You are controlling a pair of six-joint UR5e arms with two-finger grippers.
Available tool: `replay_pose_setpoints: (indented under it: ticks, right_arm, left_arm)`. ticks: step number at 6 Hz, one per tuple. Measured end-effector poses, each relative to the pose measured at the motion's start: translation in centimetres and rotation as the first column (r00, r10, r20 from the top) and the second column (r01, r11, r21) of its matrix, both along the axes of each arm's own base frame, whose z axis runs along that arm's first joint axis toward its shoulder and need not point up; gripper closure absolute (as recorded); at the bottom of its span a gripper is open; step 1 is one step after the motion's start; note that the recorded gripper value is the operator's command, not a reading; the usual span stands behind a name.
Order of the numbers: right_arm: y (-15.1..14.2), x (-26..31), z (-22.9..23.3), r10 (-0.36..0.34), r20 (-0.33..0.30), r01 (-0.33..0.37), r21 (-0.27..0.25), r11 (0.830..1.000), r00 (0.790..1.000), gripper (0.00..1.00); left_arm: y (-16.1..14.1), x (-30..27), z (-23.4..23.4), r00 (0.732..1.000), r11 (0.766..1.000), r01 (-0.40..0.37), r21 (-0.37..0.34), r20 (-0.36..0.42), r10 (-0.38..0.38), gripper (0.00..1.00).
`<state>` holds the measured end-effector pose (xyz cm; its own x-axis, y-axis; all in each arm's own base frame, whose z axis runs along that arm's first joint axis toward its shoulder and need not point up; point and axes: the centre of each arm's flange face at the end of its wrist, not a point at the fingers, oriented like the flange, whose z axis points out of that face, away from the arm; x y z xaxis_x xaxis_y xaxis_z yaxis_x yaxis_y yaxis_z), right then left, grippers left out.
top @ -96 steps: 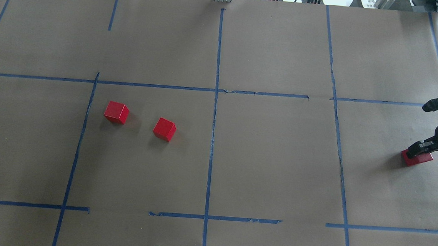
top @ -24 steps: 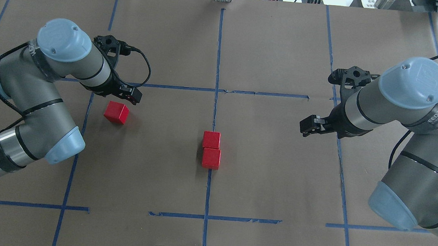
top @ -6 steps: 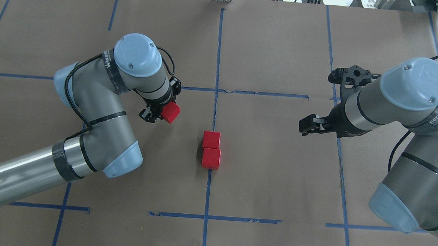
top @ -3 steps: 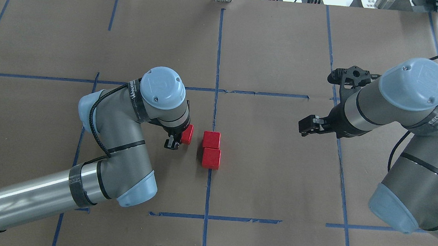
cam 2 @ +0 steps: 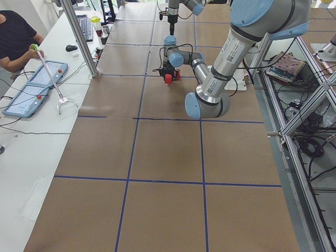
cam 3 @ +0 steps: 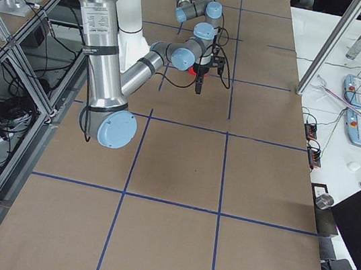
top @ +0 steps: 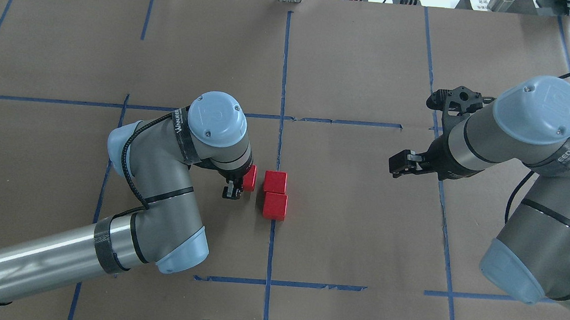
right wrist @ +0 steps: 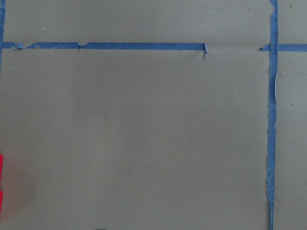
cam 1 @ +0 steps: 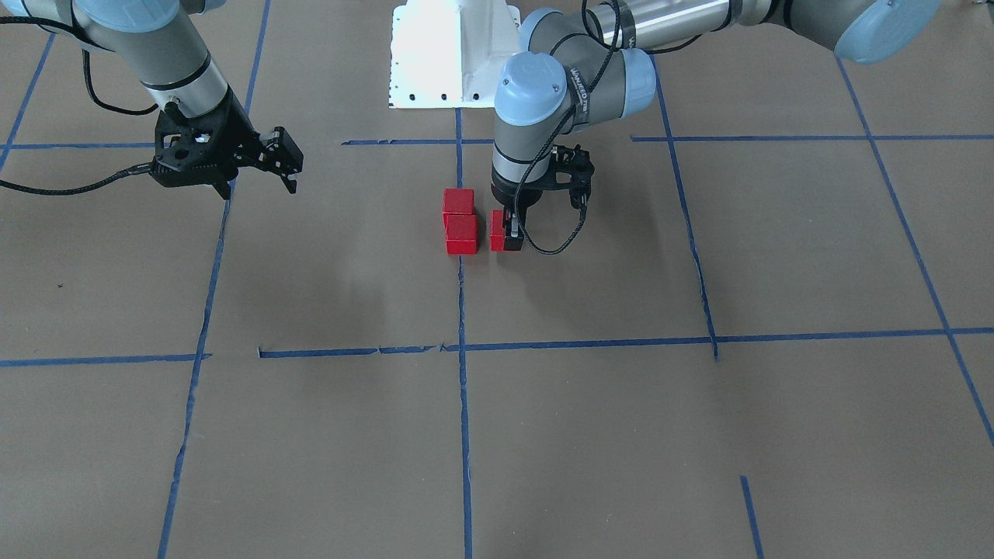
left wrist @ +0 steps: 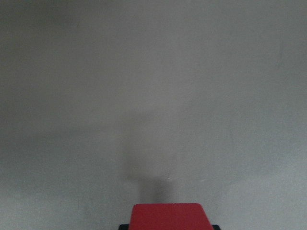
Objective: Form red blocks into L shape at center
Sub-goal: 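Carry the cube with the left gripper next to the two-cube column, then lower and push the cube with the left gripper against the far cube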
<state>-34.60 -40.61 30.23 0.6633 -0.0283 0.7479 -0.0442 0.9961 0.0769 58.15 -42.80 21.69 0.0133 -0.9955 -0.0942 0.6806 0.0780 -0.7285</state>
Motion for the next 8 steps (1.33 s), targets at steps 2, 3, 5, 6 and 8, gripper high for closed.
replay_pose_setpoints:
  ticks: [2, 3, 5, 6, 8]
  right_arm:
    - [0.0, 0.0, 0.1, -0.002, -0.001, 0.002, -0.003, 1.0, 1.0, 0.01]
    - [0.0, -0.1, 0.3, -0.004, -0.003, 0.004, -0.004, 1.0, 1.0, 0.01]
    - [0.0, 0.0, 0.3, -0.005, -0.004, 0.005, -0.005, 1.0, 1.0, 0.01]
    - [0.0, 0.0, 0.3, -0.005, -0.003, 0.005, -0.006, 1.0, 1.0, 0.01]
    - [0.0, 0.0, 0.3, -0.005, -0.002, 0.005, -0.007, 1.0, 1.0, 0.01]
  left_arm:
    - [-0.1, 0.1, -0.3, 0.999, 0.999, 0.033, -0.022, -0.033, -0.034, 1.0]
    - [-0.1, 0.2, -0.3, 0.997, 0.998, 0.054, -0.041, -0.047, -0.056, 1.0]
    - [-0.1, 0.8, 0.2, 0.996, 0.996, 0.069, -0.064, -0.044, -0.072, 1.0]
    - [0.1, 1.1, 0.4, 0.997, 0.996, 0.066, -0.067, -0.042, -0.069, 1.0]
    - [0.3, 1.3, 0.3, 0.997, 0.996, 0.062, -0.067, -0.042, -0.065, 1.0]
